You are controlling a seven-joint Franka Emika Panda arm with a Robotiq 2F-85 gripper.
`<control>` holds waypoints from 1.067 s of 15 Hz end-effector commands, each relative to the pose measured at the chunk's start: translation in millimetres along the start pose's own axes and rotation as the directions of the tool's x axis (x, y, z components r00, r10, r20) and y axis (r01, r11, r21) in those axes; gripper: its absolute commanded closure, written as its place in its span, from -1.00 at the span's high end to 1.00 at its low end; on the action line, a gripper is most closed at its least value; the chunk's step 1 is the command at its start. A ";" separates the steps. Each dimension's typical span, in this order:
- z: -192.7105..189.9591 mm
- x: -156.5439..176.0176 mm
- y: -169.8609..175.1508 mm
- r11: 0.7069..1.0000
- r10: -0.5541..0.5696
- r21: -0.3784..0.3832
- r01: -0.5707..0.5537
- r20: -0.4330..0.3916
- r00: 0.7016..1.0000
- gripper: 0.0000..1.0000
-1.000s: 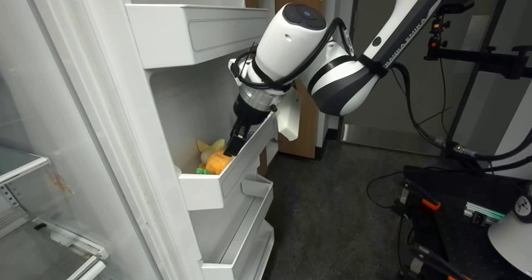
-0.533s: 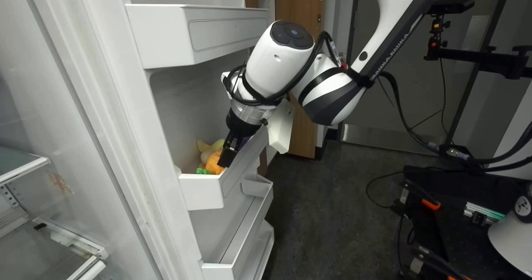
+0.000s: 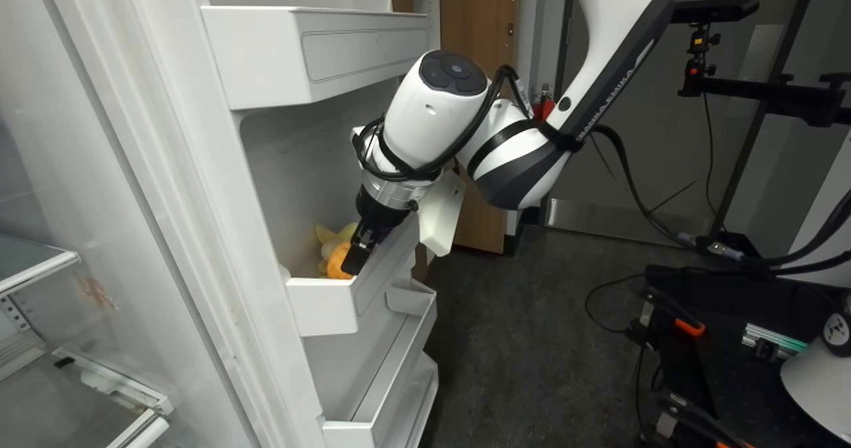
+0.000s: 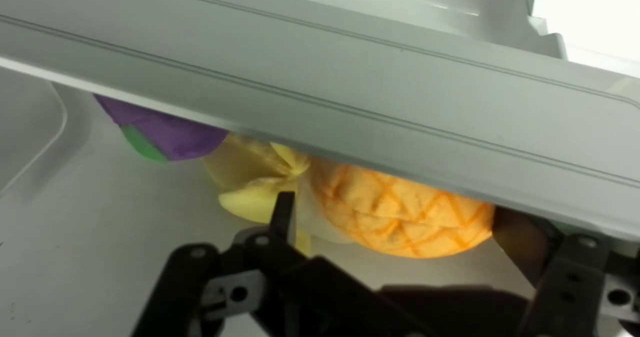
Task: Pick up the pineapple plush toy from the middle compartment and put it on the top compartment.
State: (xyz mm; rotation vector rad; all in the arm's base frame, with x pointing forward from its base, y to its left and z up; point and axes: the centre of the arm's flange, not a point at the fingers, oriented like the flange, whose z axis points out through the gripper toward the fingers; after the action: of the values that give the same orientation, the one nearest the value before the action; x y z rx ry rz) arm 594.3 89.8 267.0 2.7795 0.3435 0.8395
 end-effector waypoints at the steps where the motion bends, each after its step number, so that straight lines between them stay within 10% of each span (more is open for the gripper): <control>1: 10.4 3.6 2.4 1.000 0.023 -0.018 -0.023 0.004 1.000 0.45; 10: 10.6 0.6 29.3 0.997 0.060 -0.042 -0.060 0.017 0.998 -0.92; 16: -8.5 12.4 43.5 0.996 0.076 -0.051 -0.076 -0.017 0.997 -0.97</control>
State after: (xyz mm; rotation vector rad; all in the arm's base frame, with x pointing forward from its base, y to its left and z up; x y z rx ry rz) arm 602.4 58.4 269.8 2.7696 0.2433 0.8373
